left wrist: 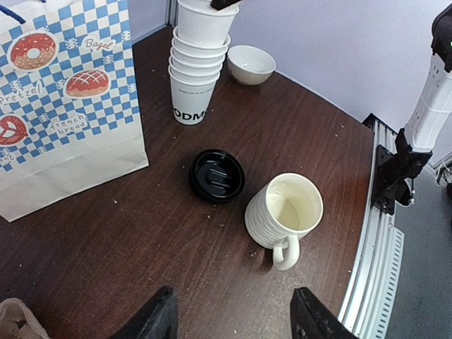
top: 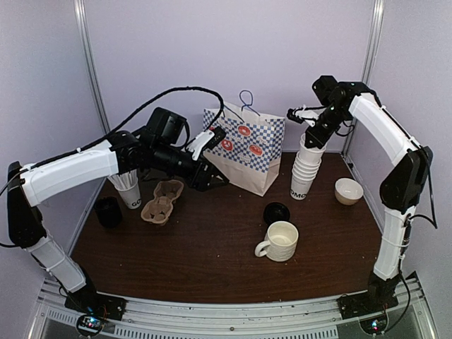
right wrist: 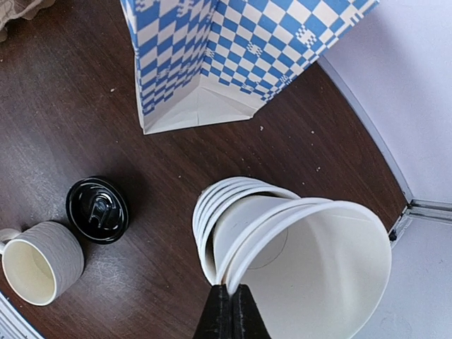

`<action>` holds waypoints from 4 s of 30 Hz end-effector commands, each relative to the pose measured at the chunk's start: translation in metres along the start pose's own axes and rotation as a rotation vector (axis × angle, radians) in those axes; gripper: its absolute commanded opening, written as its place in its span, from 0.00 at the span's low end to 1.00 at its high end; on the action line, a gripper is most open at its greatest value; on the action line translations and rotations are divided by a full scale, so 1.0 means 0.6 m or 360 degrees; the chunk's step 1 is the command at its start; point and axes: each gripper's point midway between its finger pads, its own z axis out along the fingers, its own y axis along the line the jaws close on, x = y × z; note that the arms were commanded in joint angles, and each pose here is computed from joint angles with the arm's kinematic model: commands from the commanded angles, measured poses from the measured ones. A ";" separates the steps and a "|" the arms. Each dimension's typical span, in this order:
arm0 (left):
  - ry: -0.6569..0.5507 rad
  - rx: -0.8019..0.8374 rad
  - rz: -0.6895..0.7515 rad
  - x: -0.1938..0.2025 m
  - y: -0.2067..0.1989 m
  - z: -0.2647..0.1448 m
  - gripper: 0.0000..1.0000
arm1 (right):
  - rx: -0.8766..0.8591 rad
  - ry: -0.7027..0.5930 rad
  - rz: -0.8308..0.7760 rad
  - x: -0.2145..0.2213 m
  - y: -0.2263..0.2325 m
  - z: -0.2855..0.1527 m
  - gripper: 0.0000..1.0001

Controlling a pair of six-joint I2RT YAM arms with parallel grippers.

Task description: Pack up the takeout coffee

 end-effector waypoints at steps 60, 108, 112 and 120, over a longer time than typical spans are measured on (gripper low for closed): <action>-0.0411 -0.1031 -0.0128 -0.075 0.097 -0.256 0.64 | -0.0512 -0.0523 -0.1390 -0.035 0.638 -0.108 0.00; -0.0257 -0.0762 0.0077 -0.067 0.083 -0.183 0.67 | -0.0837 -0.0344 -0.1091 0.004 0.553 -0.082 0.32; -0.0194 -0.0663 0.0068 -0.061 0.072 -0.162 0.64 | -0.0566 -0.0254 -0.0685 -0.004 0.420 -0.021 0.23; -0.0204 -0.0642 0.0058 -0.060 0.072 -0.153 0.62 | -0.0215 0.0067 -0.0325 0.061 0.262 0.091 0.18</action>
